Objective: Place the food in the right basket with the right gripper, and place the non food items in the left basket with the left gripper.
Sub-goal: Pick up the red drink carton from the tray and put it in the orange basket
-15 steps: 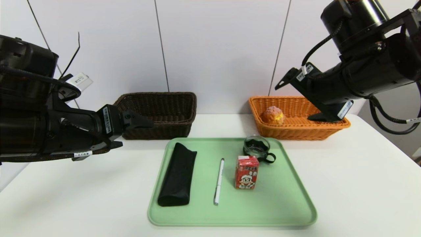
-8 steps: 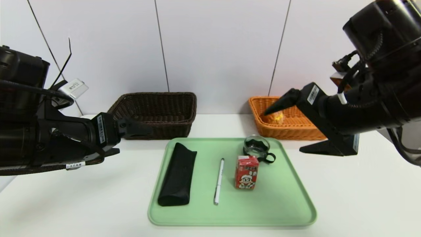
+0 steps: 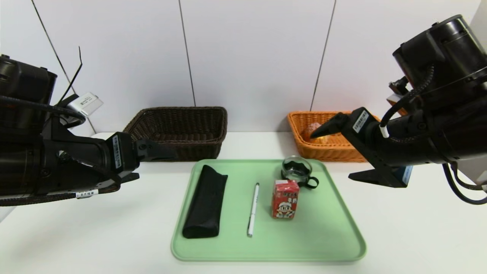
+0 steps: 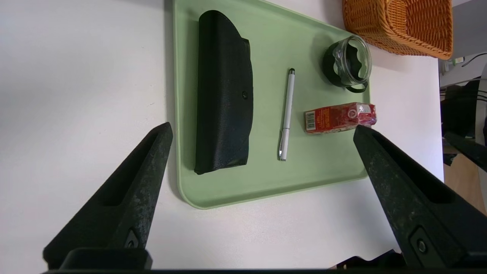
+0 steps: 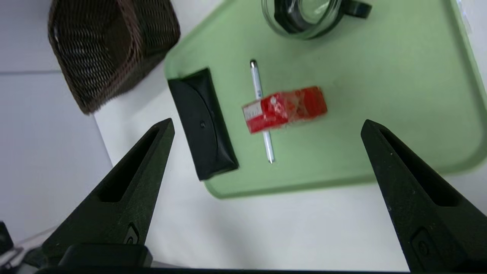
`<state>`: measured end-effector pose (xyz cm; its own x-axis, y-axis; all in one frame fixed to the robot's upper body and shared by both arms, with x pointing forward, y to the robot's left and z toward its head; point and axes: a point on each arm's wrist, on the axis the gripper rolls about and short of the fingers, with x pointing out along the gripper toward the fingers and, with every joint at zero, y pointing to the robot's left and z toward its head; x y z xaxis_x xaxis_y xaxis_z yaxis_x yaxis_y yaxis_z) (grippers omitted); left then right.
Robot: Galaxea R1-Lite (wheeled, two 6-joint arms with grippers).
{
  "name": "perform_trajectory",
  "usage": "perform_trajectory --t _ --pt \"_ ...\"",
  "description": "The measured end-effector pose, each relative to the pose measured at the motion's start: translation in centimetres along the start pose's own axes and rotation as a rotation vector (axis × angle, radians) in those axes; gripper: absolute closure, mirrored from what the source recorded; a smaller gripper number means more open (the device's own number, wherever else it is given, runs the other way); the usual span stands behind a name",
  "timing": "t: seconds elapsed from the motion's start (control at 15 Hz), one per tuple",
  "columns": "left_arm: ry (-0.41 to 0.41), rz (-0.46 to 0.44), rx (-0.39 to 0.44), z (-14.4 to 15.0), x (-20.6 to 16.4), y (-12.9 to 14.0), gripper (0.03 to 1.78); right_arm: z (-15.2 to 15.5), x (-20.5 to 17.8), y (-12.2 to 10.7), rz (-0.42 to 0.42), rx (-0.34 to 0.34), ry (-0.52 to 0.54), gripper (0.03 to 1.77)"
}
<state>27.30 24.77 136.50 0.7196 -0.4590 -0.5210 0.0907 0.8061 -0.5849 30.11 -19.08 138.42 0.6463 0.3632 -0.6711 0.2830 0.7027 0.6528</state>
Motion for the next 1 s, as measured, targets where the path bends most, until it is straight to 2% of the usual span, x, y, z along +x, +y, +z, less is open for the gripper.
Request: perform_trajectory --t 0.2,0.4,0.53,0.67,0.87,1.0 --pt "0.003 0.002 -0.002 0.0 0.1 0.0 0.12 0.4 1.0 0.4 0.01 0.064 0.082 0.1" --pt "0.009 0.007 -0.002 -0.1 0.2 0.1 0.12 1.0 1.0 1.6 0.042 0.232 0.257 0.1" --pt "0.01 0.012 -0.003 -0.2 0.2 0.2 0.12 1.6 1.5 1.6 0.014 0.337 0.379 0.1" --pt "0.009 0.014 -0.002 -0.2 0.3 0.2 0.12 1.7 2.3 1.4 -0.001 0.374 0.468 0.1" --pt "0.012 0.015 -0.002 -0.2 0.3 0.2 0.12 1.8 3.9 1.3 -0.038 0.4 0.485 0.1" --pt "0.011 0.016 -0.002 -0.2 0.4 0.2 0.12 2.1 4.7 1.3 -0.062 0.472 0.481 0.1"
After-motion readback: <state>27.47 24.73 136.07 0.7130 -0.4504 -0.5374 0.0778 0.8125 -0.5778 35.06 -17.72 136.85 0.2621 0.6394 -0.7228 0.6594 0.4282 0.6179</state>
